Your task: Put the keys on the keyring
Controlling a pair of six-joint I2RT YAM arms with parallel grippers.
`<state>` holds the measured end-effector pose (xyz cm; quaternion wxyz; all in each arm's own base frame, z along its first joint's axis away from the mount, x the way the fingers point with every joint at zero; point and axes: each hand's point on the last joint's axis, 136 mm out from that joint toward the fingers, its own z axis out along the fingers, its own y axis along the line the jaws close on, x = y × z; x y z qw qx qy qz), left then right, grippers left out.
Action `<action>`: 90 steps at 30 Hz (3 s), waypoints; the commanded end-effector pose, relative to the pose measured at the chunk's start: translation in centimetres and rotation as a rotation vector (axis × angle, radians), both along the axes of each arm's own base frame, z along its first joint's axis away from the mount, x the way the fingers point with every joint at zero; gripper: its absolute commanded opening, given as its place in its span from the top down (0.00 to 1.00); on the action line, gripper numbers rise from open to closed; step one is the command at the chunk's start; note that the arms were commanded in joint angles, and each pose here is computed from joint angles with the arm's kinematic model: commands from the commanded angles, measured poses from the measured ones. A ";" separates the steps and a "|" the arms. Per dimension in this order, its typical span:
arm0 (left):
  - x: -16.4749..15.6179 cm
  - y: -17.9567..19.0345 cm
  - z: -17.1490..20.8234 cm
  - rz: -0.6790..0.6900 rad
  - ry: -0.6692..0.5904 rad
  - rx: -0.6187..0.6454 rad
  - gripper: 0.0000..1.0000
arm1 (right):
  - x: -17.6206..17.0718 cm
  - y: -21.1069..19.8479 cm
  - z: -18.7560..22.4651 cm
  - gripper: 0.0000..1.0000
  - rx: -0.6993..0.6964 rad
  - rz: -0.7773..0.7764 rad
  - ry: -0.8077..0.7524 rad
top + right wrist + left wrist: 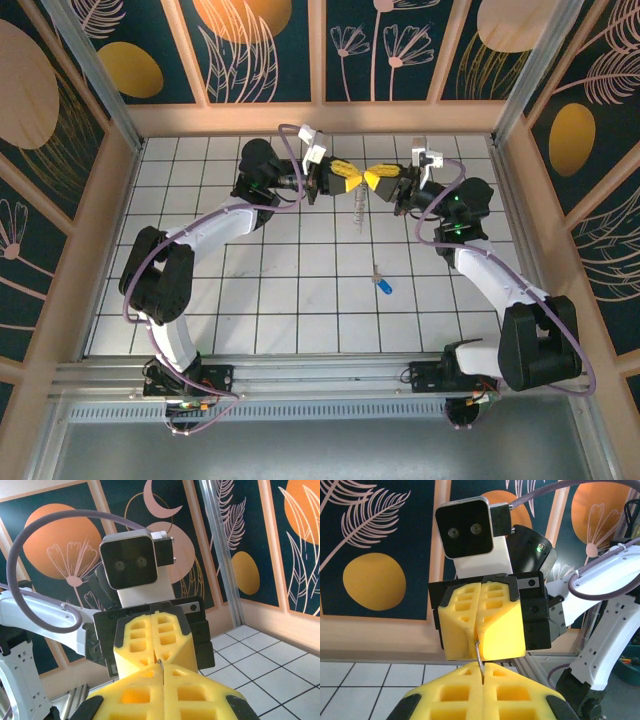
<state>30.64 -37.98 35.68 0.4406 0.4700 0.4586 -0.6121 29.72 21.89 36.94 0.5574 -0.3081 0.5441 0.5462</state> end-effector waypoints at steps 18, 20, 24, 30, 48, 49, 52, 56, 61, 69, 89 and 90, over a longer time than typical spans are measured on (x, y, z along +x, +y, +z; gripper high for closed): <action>-0.2 2.2 1.0 0.308 -0.350 -0.048 1.00 | 4.3 -10.6 -3.6 0.32 0.074 -0.617 0.355; -0.4 2.5 0.8 0.326 -0.387 -0.047 1.00 | 4.4 -10.8 -4.8 0.32 0.062 -0.631 0.391; -0.6 3.0 0.6 0.362 -0.446 -0.043 1.00 | 4.6 -11.1 -7.3 0.31 0.035 -0.660 0.465; -0.8 3.5 0.3 0.398 -0.495 -0.029 1.00 | 4.8 -11.7 -10.6 0.30 -0.009 -0.704 0.563; -0.7 4.6 -0.4 0.475 -0.528 0.012 1.00 | 3.7 -8.8 -22.6 0.26 -0.419 -0.848 0.879; -0.7 4.7 -1.3 0.478 -0.508 0.025 1.00 | 3.4 -8.4 -23.5 0.28 -0.455 -0.860 0.899; -1.0 5.1 -1.6 0.494 -0.494 0.028 1.00 | 2.5 -7.8 -26.2 0.31 -0.532 -0.891 0.960; -1.3 5.7 -1.8 0.521 -0.490 0.031 1.00 | 1.2 -7.1 -29.1 0.40 -0.636 -0.929 1.007; -1.7 6.1 -1.6 0.524 -0.485 0.025 1.00 | -0.2 -6.5 -31.1 0.46 -0.745 -0.970 1.012; -2.2 6.4 -1.4 0.527 -0.483 0.018 1.00 | -1.8 -5.6 -32.5 0.52 -0.822 -0.974 1.019; -2.5 6.7 -1.2 0.530 -0.470 0.012 1.00 | -2.9 -5.4 -34.0 0.67 -0.916 -1.005 1.000; -2.6 6.7 -1.1 0.529 -0.470 0.011 1.00 | -2.9 -5.3 -34.0 0.68 -0.921 -1.002 0.999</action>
